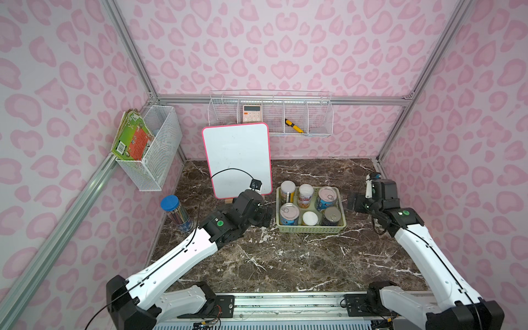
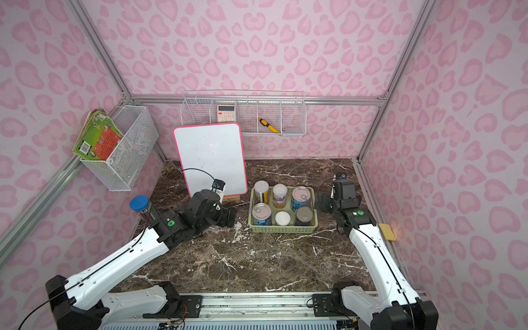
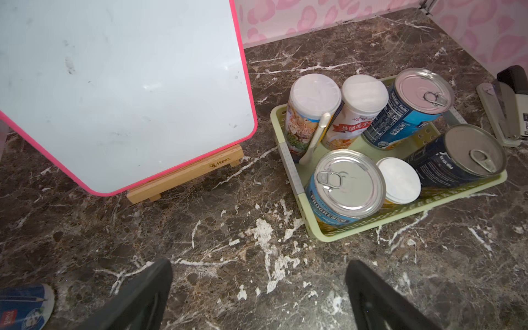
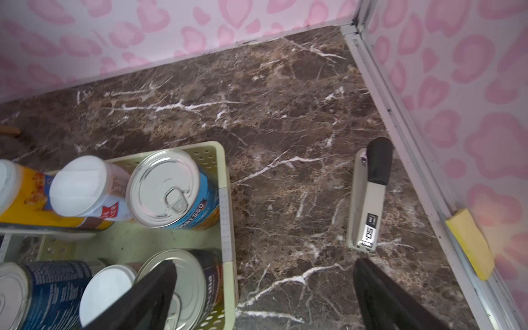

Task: Put the canned food in the basket
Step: Adjust the canned food in the basket, then reset both arms

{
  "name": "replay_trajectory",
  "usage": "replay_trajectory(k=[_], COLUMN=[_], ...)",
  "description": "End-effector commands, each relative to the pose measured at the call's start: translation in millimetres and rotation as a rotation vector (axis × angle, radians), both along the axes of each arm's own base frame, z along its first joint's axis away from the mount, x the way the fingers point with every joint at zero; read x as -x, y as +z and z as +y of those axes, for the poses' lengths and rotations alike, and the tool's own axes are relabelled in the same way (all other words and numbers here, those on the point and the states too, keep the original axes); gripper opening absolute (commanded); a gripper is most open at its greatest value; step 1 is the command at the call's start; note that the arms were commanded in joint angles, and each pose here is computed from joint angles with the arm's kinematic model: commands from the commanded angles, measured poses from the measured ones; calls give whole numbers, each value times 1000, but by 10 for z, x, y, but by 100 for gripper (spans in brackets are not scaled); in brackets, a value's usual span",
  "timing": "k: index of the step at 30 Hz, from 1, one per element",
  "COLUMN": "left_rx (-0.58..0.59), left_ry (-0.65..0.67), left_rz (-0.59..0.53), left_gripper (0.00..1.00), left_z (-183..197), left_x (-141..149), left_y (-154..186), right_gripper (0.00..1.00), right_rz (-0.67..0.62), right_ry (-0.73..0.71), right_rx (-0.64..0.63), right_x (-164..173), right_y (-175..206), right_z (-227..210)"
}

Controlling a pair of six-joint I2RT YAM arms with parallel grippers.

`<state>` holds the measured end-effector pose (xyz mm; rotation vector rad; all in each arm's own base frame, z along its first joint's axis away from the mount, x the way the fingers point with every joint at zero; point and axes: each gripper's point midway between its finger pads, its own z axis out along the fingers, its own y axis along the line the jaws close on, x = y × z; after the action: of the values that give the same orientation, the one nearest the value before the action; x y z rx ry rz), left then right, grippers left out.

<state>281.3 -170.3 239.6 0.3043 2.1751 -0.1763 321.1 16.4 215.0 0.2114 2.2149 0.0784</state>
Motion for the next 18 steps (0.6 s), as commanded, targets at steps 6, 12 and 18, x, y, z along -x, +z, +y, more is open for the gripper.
replay_trajectory(k=[6, 12, 18], left_rx=[211, 177, 135], left_ry=[243, 415, 561], left_rz=[-109, -114, -367], left_gripper=[99, 100, 99], left_z=[731, 1028, 1467], left_x=[-113, -258, -449], left_y=[2, -406, -325], right_gripper=[99, 99, 99], right_rz=[-298, -464, -733], right_ry=[-86, -171, -251], right_rx=[-37, 28, 123], right_x=[-157, -122, 153], right_y=[205, 139, 204], right_z=[-306, -536, -759])
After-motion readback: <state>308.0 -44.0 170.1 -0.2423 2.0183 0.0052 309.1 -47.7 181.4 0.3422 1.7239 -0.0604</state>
